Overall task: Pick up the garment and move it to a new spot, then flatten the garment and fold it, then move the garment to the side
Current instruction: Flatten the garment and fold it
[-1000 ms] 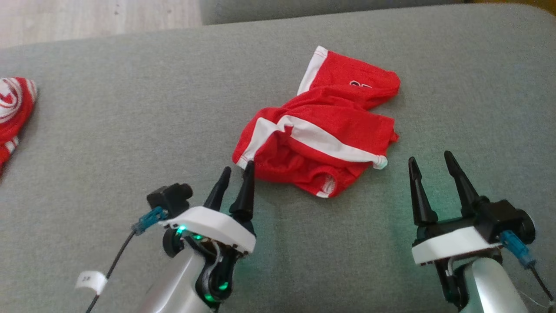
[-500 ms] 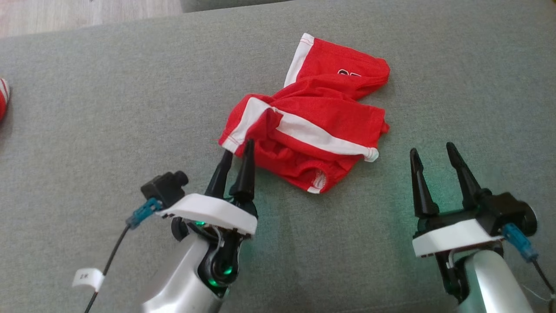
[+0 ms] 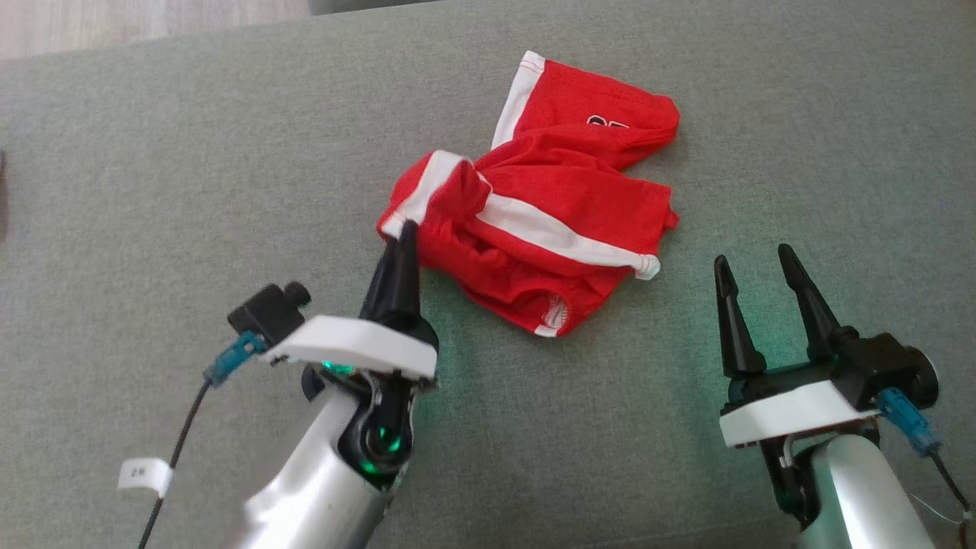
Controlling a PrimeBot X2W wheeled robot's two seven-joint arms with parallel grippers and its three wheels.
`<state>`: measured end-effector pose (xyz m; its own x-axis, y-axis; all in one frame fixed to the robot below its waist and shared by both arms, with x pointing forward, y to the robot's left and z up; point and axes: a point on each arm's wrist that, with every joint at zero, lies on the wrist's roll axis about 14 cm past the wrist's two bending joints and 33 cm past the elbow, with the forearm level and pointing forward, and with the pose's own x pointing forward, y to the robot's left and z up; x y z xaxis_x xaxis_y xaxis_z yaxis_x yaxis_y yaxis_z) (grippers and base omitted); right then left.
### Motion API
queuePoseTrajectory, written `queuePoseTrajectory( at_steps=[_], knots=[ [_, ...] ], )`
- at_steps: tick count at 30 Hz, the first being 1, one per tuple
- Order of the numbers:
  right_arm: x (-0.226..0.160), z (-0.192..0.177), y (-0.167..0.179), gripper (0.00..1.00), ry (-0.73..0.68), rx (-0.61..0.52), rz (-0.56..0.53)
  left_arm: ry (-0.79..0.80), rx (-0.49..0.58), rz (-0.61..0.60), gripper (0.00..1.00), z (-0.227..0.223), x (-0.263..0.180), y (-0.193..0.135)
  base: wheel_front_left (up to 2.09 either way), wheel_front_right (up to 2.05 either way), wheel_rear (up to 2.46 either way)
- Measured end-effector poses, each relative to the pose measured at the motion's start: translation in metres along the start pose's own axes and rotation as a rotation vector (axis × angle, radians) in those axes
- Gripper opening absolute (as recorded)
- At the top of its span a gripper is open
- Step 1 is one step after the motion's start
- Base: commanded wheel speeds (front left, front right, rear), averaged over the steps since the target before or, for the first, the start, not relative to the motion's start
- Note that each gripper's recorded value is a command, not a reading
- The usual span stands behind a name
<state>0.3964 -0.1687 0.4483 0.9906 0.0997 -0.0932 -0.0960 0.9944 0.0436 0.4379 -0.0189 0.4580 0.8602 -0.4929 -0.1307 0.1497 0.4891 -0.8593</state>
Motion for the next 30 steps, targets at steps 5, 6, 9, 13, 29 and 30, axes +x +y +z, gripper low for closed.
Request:
queuePoseTrajectory(
  at_steps=[5,6,9,13,29,30],
  knots=[
    [0.003,0.001,0.004,1.0,-0.003,-0.002,0.013,-0.032,0.03,-0.004,0.0,0.01,0.01,-0.002,0.0,0.0,0.0],
    [0.003,0.0,0.006,1.0,0.001,-0.001,0.021,-0.032,0.053,-0.005,0.0,0.01,0.01,-0.002,0.0,0.0,0.0],
    [0.002,-0.01,0.014,1.0,0.032,0.02,0.041,-0.036,0.114,-0.013,0.0,0.009,0.009,-0.003,0.0,0.0,0.0],
    [0.002,-0.028,0.025,1.0,0.093,0.086,0.062,-0.036,0.172,-0.022,0.0,0.008,0.004,-0.005,0.0,0.0,0.0],
    [0.023,-0.057,0.064,1.0,0.251,0.259,0.151,-0.053,0.182,0.004,0.0,0.008,-0.012,0.004,0.0,0.0,0.0],
    [0.025,-0.055,0.066,1.0,0.248,0.265,0.158,-0.053,0.184,0.004,0.0,0.007,-0.013,0.004,0.0,0.0,0.0]
  ],
)
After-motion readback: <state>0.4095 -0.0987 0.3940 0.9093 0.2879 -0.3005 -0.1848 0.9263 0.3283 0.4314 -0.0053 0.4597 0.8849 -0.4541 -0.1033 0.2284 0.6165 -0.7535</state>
